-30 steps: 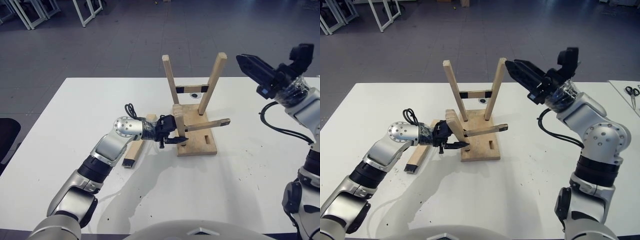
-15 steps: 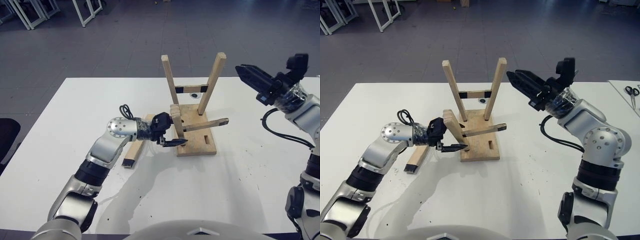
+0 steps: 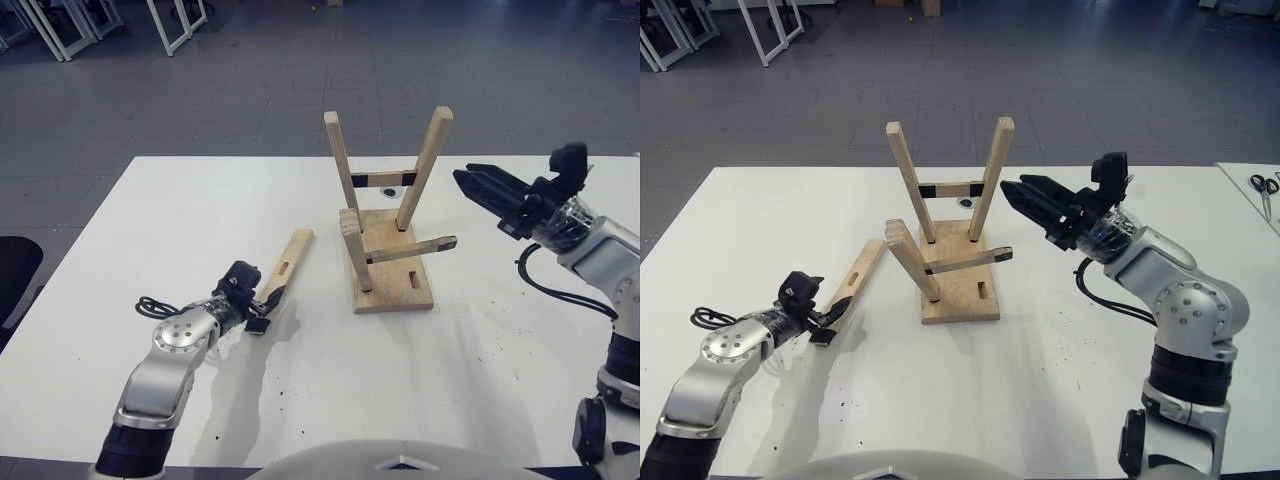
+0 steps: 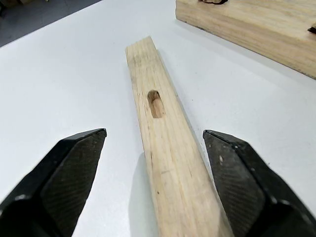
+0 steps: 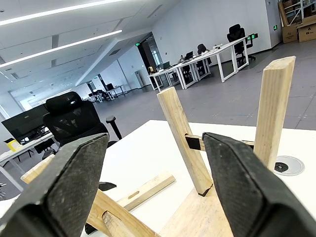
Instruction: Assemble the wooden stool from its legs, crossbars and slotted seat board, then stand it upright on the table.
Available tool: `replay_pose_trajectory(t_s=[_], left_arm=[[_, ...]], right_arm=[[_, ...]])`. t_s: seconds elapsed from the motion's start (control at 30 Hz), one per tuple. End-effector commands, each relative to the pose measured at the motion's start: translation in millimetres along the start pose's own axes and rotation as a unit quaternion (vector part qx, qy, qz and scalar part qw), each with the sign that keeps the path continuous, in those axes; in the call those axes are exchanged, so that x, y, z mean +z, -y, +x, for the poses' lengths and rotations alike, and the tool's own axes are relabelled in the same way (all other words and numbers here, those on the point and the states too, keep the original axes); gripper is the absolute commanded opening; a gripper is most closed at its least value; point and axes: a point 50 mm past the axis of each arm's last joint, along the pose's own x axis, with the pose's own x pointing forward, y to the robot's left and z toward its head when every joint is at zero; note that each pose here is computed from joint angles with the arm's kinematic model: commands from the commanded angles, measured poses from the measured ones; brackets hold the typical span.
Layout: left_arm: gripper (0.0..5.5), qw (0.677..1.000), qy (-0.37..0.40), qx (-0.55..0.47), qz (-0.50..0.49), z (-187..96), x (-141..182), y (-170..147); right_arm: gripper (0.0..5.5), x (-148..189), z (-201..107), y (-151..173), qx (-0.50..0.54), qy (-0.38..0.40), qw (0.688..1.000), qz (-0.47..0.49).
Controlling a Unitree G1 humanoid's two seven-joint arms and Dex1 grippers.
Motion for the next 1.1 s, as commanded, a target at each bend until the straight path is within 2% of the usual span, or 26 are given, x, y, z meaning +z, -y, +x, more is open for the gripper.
replay_pose_trajectory(t_s=[0.03, 0.2, 0.47, 0.57, 0.6, 0.7, 0.8, 0.9, 1.0, 1.1], left_arm=[[3.64, 0.999, -0.019, 0.014, -0.026, 0, -2, 0], [3.64, 0.998, -0.047, -0.001, -0.039, 2, -4, 6], [2.44, 0.998, -0.057, 0.026, -0.020, 7, 1, -5], [2.04, 0.998, 0.018, 0.044, -0.040, 14, 23, -18], [2.03, 0.993, 0.088, 0.049, -0.065, 15, 46, -28], [2.03, 0.951, 0.281, 0.003, -0.131, 3, 115, -46], [2.02, 0.894, 0.385, -0.151, -0.175, -18, 166, -35], [2.02, 0.847, 0.408, -0.295, -0.171, -36, 195, -13], [2.02, 0.812, 0.379, -0.412, -0.166, -49, 201, 7], [2.02, 0.801, 0.334, -0.469, -0.162, -55, 197, 14]], right_arm=[[3.48, -3, 1, -1, -0.001, -0.004, 1.000, -0.002], [3.48, -5, 2, -2, 0.000, -0.009, 1.000, -0.004], [3.48, 4, 4, -5, 0.005, 0.010, 1.000, -0.003], [3.48, 23, 9, -11, 0.020, 0.059, 0.998, 0.012], [3.68, 33, 13, -17, 0.035, 0.079, 0.996, 0.018], [4.28, 50, 23, -37, 0.086, 0.095, 0.991, 0.028], [4.69, 50, 36, -55, 0.131, 0.077, 0.987, 0.051], [4.69, 43, 50, -68, 0.176, 0.052, 0.979, 0.094], [4.69, 35, 58, -79, 0.214, 0.027, 0.969, 0.124], [4.69, 31, 60, -88, 0.255, 0.004, 0.957, 0.140]])
